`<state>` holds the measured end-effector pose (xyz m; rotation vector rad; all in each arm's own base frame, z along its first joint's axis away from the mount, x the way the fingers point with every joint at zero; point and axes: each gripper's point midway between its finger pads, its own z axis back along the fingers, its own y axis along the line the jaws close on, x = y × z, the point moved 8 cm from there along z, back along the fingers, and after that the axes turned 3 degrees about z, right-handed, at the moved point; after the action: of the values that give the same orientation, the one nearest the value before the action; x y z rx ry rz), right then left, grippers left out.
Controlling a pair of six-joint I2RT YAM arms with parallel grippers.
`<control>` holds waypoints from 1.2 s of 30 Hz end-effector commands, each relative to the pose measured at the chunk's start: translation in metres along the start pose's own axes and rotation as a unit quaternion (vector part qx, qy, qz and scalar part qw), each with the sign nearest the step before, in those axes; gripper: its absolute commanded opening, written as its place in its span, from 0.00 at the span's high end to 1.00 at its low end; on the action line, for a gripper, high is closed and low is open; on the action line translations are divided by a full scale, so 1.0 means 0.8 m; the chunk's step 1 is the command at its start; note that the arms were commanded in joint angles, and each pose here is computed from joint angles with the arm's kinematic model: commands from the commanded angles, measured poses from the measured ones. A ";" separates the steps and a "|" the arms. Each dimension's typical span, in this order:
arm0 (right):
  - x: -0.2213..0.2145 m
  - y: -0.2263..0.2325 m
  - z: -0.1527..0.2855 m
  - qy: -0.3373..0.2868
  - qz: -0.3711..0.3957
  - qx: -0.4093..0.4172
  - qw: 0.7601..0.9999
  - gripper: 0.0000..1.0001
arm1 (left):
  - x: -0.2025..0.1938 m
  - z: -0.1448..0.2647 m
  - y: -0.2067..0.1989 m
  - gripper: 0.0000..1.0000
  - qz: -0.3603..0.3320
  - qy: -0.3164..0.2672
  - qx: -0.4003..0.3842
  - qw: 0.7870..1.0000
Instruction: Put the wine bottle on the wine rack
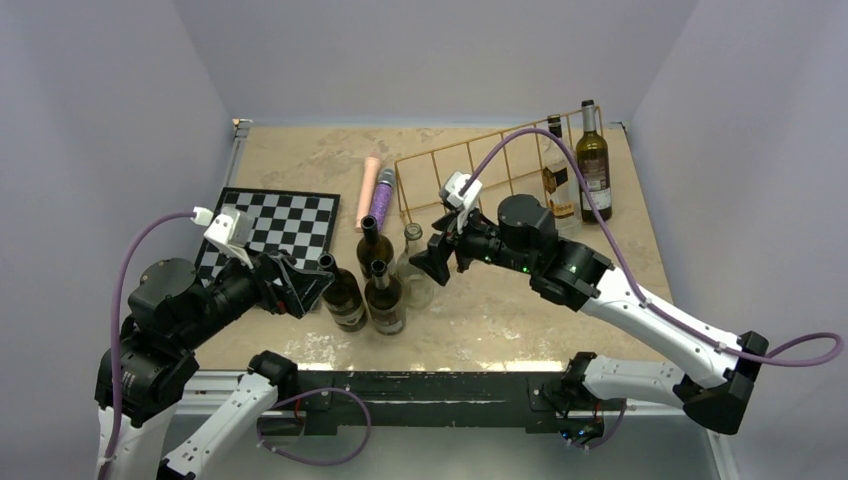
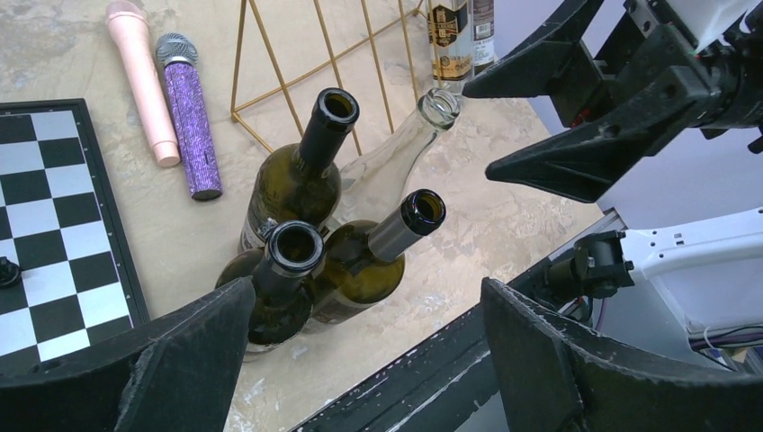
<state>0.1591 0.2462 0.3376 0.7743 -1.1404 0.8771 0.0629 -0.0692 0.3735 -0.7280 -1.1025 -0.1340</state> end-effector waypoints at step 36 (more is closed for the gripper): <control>-0.010 -0.022 -0.045 0.014 0.020 -0.124 0.992 1.00 | 0.017 0.012 -0.018 0.01 0.004 -0.028 -0.037 0.999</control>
<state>0.1936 0.2808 0.2737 0.5235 -1.1275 0.8243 0.0633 -0.0702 0.3748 -0.7393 -1.1094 -0.1378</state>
